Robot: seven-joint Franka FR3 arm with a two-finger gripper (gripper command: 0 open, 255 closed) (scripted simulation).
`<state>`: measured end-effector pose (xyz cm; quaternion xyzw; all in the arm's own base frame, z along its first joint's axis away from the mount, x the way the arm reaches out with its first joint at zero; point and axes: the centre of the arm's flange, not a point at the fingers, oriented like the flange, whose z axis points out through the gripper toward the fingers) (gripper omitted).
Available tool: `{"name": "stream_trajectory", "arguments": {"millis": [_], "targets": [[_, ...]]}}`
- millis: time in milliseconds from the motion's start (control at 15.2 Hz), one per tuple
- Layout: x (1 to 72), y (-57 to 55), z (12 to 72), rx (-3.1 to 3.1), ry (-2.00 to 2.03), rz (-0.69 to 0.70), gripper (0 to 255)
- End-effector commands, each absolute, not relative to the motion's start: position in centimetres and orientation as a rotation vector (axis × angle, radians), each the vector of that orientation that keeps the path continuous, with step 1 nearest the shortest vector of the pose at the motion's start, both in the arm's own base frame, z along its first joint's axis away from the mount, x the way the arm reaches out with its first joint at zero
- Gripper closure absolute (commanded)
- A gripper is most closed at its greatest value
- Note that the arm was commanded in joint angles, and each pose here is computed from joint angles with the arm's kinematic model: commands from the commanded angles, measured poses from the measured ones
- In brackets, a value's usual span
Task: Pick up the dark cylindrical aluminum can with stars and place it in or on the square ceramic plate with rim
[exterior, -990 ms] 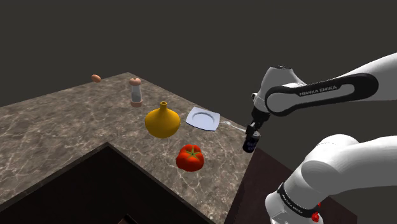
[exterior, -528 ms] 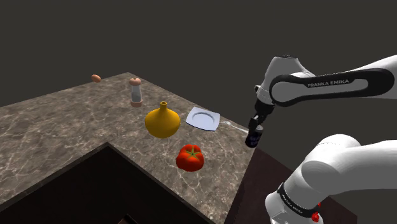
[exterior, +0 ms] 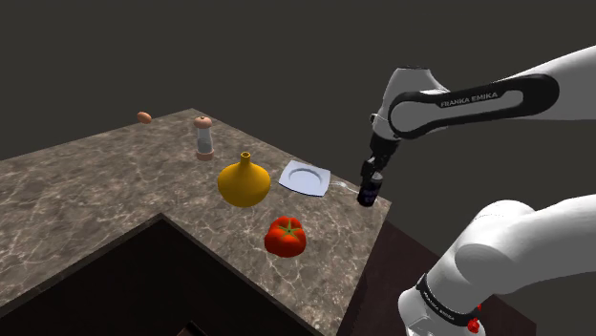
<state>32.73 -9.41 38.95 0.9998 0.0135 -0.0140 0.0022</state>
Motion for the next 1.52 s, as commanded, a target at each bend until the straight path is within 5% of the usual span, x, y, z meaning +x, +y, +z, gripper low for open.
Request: {"name": "stream_trajectory", "arguments": {"millis": [0, 1188, 1452], "targets": [[35.2, -9.5, 39.2, 3.136, 0.042, -0.044, 255], [58.8, -10.3, 41.8, 3.136, 0.042, -0.044, 255], [59.8, -10.4, 40.3, 3.136, 0.042, -0.044, 255]]}}
